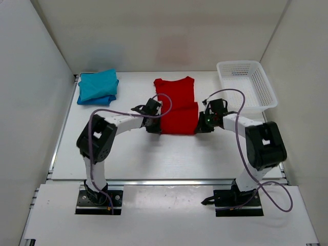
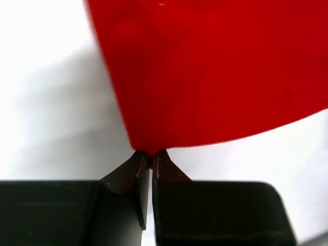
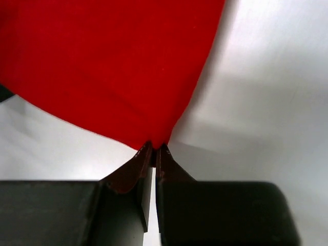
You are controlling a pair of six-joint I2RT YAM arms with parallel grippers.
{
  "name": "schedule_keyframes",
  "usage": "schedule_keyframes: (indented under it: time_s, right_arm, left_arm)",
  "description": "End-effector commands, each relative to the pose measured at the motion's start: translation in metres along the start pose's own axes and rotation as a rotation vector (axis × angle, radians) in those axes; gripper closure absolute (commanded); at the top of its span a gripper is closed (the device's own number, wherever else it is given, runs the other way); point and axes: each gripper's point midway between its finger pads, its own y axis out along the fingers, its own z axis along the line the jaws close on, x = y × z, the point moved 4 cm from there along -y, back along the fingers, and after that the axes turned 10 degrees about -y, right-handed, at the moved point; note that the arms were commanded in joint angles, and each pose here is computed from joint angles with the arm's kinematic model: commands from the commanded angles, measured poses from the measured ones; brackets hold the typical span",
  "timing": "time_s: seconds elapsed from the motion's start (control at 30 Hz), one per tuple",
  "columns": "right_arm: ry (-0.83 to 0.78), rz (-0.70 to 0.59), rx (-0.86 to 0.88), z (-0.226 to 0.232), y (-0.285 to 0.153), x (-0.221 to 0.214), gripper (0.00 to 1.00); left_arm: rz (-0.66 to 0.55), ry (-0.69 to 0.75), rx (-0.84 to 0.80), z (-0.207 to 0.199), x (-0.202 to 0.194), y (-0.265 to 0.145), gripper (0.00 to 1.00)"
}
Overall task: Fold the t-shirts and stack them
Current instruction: Grab one side of the 2/3 rectangular tshirt with both arms, then fold the long partially folded tshirt into a neat square
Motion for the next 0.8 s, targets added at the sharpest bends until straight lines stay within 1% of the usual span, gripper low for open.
schedule_keyframes:
  time_s: [0.0, 0.03, 0.07, 0.1, 0.13, 0.17, 0.2, 0.23, 0.27, 0.3, 0.33, 0.43, 0.47, 0.53, 0.6, 0.63, 0.7, 0.73, 0.77]
  right_arm:
    - [-0.011, 0.074, -0.034, 0.023, -0.040, -0.031, 1.00]
    - [-0.009, 0.106, -0.044, 0.032, -0.050, -0.048, 1.00]
    - [-0.014, 0.135, -0.035, 0.040, -0.060, -0.065, 1.00]
    - [-0.010, 0.126, -0.016, 0.050, -0.070, -0.070, 1.00]
    - [0.034, 0.179, 0.003, 0.054, -0.073, -0.090, 1.00]
    - [0.042, 0.202, 0.025, 0.060, -0.083, -0.102, 1.00]
    - [0.054, 0.196, 0.053, 0.070, -0.093, -0.105, 1.00]
    - [0.062, 0.217, 0.063, 0.076, -0.100, -0.111, 1.00]
    - [0.041, 0.202, 0.070, 0.083, -0.109, -0.110, 1.00]
    - [0.048, 0.174, 0.101, 0.090, -0.118, -0.105, 1.00]
    - [0.043, 0.153, 0.132, 0.095, -0.124, -0.097, 1.00]
    - [-0.011, 0.001, 0.168, 0.102, -0.144, -0.052, 1.00]
    - [-0.038, -0.046, 0.171, 0.104, -0.149, -0.032, 1.00]
    - [-0.113, -0.125, 0.171, 0.105, -0.154, -0.001, 1.00]
    - [-0.117, -0.192, 0.161, 0.097, -0.151, 0.030, 1.00]
    - [-0.128, -0.223, 0.187, 0.099, -0.154, 0.043, 1.00]
    - [-0.154, -0.272, 0.208, 0.098, -0.148, 0.069, 1.00]
    - [-0.153, -0.260, 0.206, 0.097, -0.141, 0.073, 1.00]
    - [-0.180, -0.289, 0.223, 0.100, -0.140, 0.085, 1.00]
  left_arm:
    - [0.068, 0.005, 0.036, 0.019, -0.042, -0.059, 1.00]
    - [0.087, -0.011, 0.034, 0.022, -0.052, -0.067, 1.00]
    - [0.102, -0.017, 0.040, 0.030, -0.065, -0.083, 1.00]
    - [0.115, -0.019, 0.074, 0.039, -0.081, -0.100, 1.00]
    - [0.109, -0.014, 0.082, 0.040, -0.086, -0.108, 1.00]
    - [0.126, -0.014, 0.082, 0.047, -0.100, -0.125, 1.00]
    - [0.115, -0.019, 0.058, 0.046, -0.106, -0.140, 1.00]
    - [0.124, -0.038, 0.001, 0.043, -0.111, -0.154, 1.00]
    - [0.126, -0.047, -0.042, 0.039, -0.111, -0.162, 1.00]
    - [0.097, -0.051, -0.070, 0.035, -0.106, -0.176, 1.00]
    - [0.083, -0.060, -0.081, 0.032, -0.101, -0.186, 1.00]
    - [-0.021, -0.064, -0.154, 0.014, -0.073, -0.205, 1.00]
    - [-0.027, -0.073, -0.187, 0.010, -0.067, -0.207, 1.00]
    - [-0.086, -0.073, -0.252, -0.001, -0.044, -0.207, 1.00]
    - [-0.128, -0.082, -0.228, 0.000, -0.026, -0.201, 1.00]
    - [-0.155, -0.097, -0.203, 0.003, -0.014, -0.194, 1.00]
    - [-0.188, -0.108, -0.205, 0.004, 0.003, -0.189, 1.00]
    - [-0.211, -0.129, -0.191, 0.008, 0.014, -0.183, 1.00]
    - [-0.213, -0.140, -0.183, 0.014, 0.020, -0.181, 1.00]
